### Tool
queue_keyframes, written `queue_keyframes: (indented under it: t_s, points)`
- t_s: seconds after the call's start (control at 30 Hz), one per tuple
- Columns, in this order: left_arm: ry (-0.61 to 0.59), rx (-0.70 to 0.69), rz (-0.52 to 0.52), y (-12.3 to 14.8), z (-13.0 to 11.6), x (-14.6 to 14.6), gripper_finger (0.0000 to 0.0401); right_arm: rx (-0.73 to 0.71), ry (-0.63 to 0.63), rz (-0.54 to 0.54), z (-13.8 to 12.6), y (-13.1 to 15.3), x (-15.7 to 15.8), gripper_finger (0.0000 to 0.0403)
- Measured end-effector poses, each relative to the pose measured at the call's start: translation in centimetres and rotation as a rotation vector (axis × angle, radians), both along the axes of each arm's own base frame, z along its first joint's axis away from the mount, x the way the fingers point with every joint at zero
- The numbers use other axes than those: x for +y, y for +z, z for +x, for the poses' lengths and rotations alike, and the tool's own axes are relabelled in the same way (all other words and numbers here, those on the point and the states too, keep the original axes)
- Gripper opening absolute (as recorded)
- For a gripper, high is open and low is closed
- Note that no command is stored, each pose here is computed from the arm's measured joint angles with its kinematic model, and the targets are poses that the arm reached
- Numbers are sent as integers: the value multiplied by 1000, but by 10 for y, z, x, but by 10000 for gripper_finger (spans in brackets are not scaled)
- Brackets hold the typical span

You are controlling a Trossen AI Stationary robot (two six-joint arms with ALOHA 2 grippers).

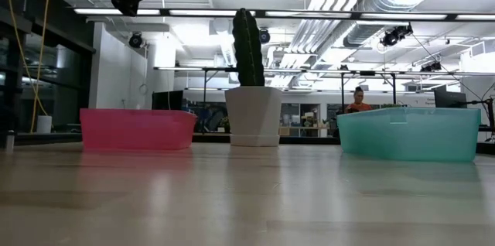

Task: Pick and place medicine bottles into bin by pill shape (circle, oval)
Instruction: Put the green tablet bottle into the red bin

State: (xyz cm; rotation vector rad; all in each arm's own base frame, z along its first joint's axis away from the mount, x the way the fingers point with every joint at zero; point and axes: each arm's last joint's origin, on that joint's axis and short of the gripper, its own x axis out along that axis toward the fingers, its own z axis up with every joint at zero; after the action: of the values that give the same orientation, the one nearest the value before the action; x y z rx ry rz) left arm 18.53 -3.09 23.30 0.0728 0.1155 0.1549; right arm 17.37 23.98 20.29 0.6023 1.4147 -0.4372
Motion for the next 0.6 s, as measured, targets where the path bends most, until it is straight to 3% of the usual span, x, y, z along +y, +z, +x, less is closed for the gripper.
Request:
queue_keyframes:
  t_s: [0.6]
  points:
    - [2, 0, 0, 0, 0, 0, 163, -3, -23, -4, 10, 0, -7, 232]
